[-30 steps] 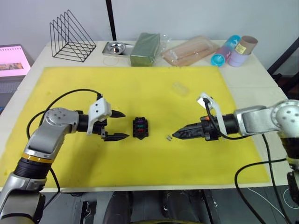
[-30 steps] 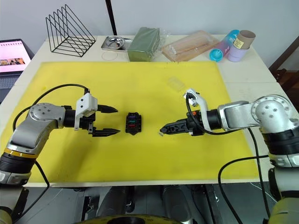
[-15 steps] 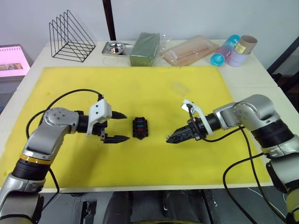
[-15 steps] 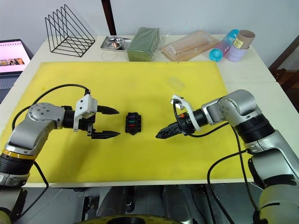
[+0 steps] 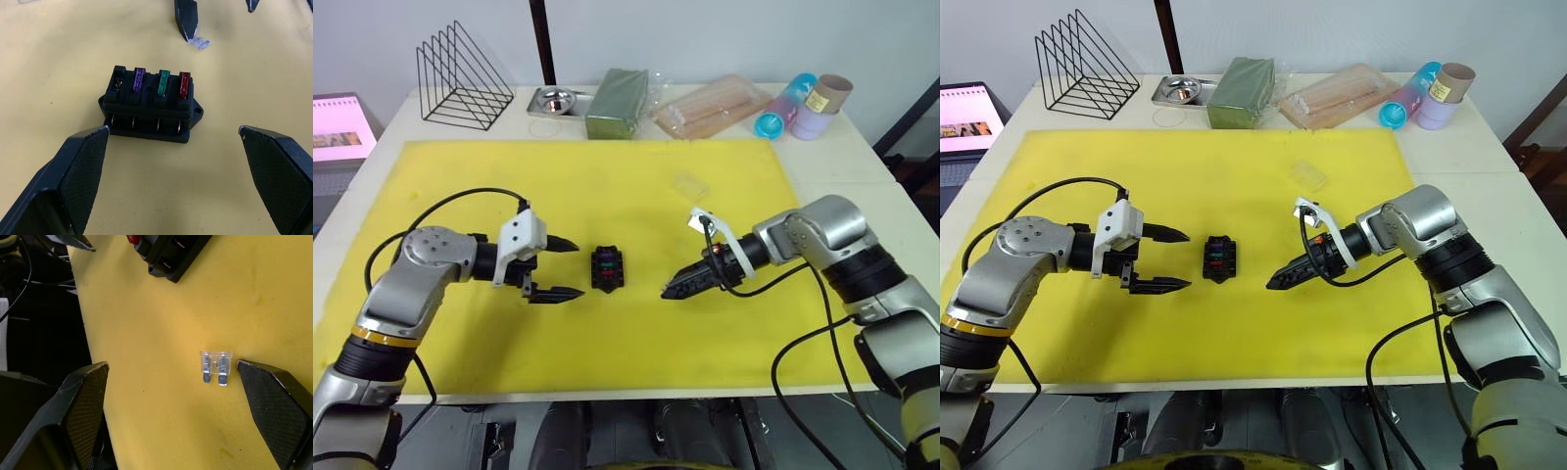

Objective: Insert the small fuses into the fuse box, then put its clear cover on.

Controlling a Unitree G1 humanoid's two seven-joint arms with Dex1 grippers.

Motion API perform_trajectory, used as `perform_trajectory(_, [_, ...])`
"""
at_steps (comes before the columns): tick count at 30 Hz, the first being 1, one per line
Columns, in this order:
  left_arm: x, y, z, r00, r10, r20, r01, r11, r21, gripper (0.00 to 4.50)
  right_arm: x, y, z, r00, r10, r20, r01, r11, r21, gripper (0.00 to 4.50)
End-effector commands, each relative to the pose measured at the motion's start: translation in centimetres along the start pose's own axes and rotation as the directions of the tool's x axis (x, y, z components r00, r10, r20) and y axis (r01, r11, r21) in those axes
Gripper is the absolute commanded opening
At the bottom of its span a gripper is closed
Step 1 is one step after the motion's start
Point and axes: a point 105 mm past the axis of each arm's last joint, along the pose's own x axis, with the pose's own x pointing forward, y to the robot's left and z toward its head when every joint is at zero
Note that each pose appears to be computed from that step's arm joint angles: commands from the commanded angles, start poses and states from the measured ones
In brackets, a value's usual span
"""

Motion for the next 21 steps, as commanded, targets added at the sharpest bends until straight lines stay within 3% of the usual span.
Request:
perform_trajectory(1, [-0.4,0.1,0.7,1.0,0.02,0.016,-0.021,0.999,0.042,4.5,0.6,0.3,0.1,0.999,0.027,-0.029,-0.028,1.0,-0.01,4.47])
perform_trajectory(4, [-0.4,0.1,0.7,1.0,0.025,0.015,-0.026,0.999,0.041,4.5,0.8,0.1,0.2,0.999,0.031,-0.029,-0.031,1.0,-0.006,4.47])
perform_trajectory(7, [-0.4,0.2,0.6,0.999,0.029,0.014,-0.03,0.999,0.04,4.5,0.9,-0.1,0.5,0.999,0.029,-0.026,-0.029,1.0,-0.004,3.79])
perform_trajectory(10, [-0.4,0.2,0.6,0.999,0.033,0.015,-0.034,0.999,0.039,4.5,0.8,-0.5,0.7,1.0,0.018,-0.023,-0.018,1.0,0.003,2.79])
perform_trajectory(17, [-0.4,0.2,0.4,0.999,0.044,0.016,-0.044,0.998,0.037,4.5,0.6,-1.0,0.5,1.0,0.012,-0.022,-0.012,0.999,0.034,2.79])
perform_trajectory(21, [-0.3,0.1,0.4,0.999,0.046,0.02,-0.047,0.998,0.037,4.5,0.5,-1.2,0.4,1.0,0.01,-0.021,-0.009,0.999,0.045,1.56])
